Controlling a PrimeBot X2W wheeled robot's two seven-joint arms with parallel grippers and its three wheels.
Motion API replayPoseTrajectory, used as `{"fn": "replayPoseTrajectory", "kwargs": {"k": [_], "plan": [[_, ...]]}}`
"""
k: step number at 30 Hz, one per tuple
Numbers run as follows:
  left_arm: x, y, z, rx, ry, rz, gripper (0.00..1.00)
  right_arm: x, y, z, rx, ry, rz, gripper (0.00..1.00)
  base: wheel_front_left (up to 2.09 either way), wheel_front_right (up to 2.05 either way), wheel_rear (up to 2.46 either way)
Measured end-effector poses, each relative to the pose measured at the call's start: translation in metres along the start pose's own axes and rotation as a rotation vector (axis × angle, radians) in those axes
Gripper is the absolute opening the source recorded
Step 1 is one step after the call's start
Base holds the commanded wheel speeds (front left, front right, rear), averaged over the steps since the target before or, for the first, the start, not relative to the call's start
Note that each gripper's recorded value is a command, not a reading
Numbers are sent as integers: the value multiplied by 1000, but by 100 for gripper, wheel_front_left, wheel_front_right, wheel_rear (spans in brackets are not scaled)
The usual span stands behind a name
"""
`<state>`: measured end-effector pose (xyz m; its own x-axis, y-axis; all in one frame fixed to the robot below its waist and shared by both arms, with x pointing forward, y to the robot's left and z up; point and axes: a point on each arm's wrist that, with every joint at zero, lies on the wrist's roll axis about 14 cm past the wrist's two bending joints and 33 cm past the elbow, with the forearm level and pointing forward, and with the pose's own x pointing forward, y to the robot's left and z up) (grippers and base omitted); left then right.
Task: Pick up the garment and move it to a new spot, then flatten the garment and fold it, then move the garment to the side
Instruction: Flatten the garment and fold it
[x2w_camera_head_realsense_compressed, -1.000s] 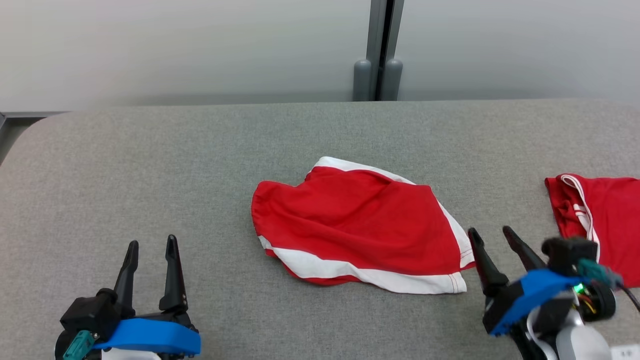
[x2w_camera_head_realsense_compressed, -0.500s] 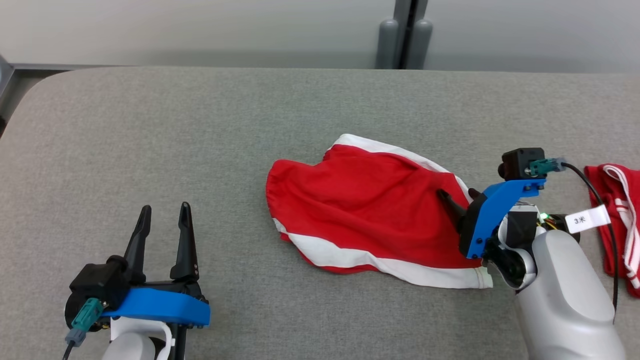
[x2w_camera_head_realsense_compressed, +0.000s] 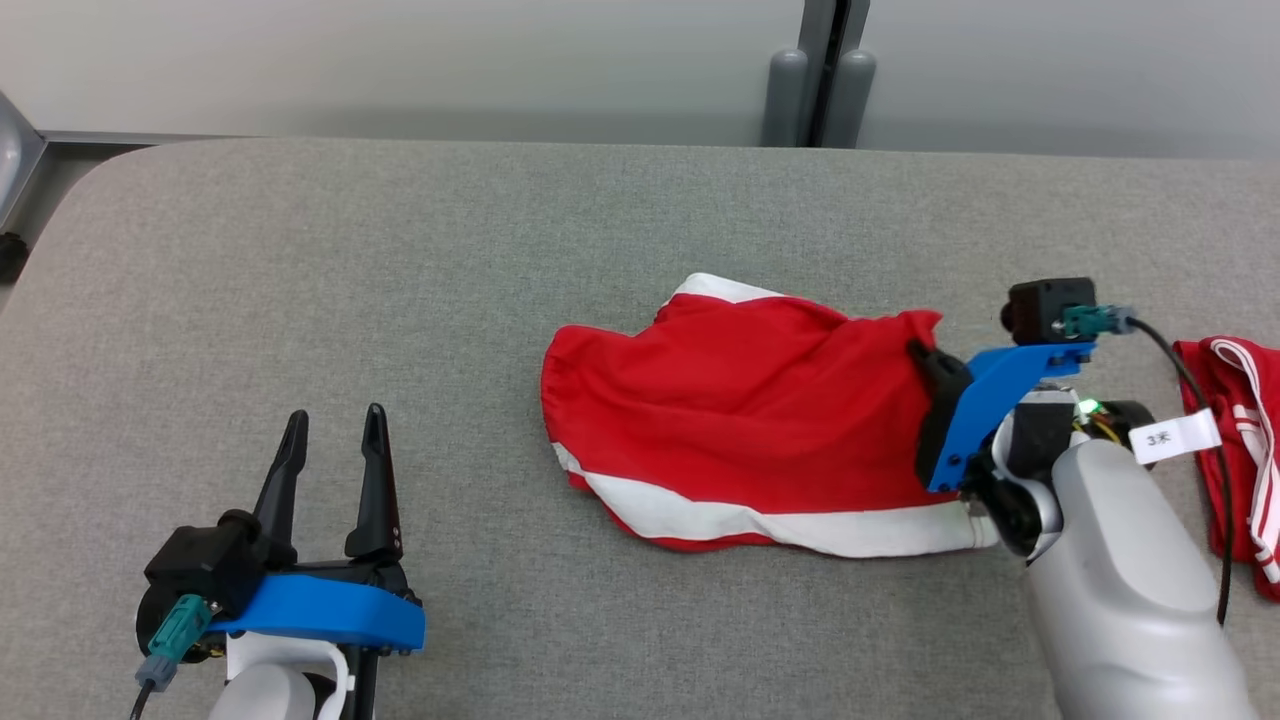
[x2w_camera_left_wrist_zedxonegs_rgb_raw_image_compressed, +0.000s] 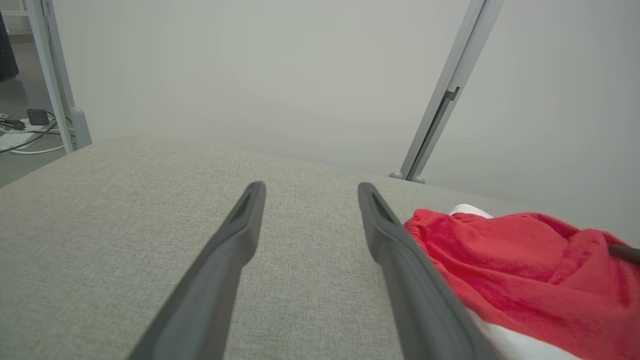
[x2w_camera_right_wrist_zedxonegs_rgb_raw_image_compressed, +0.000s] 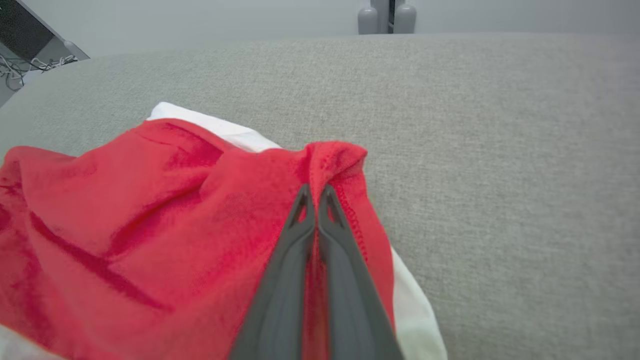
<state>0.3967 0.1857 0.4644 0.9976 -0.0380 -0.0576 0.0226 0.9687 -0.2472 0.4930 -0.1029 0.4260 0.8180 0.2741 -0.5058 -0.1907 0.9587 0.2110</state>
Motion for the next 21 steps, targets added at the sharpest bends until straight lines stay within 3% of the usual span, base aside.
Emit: {"fn": "replayPoseTrajectory", "kwargs": {"k": [8,14,16,21], "plan": [[0,-1,-3,1,8,-6,100,0,-44,42,-11,-117,-110,0,0,0,0],[6,4,-9,9,25,2,100,17,-59,53,-27,-127,-152,0,0,0,0],[6,6,-11,13,30,5,100,23,-57,52,-33,-121,-148,100,0,0,0],[9,4,-10,17,28,-4,100,23,-49,55,-55,-158,-133,100,0,0,0]]}}
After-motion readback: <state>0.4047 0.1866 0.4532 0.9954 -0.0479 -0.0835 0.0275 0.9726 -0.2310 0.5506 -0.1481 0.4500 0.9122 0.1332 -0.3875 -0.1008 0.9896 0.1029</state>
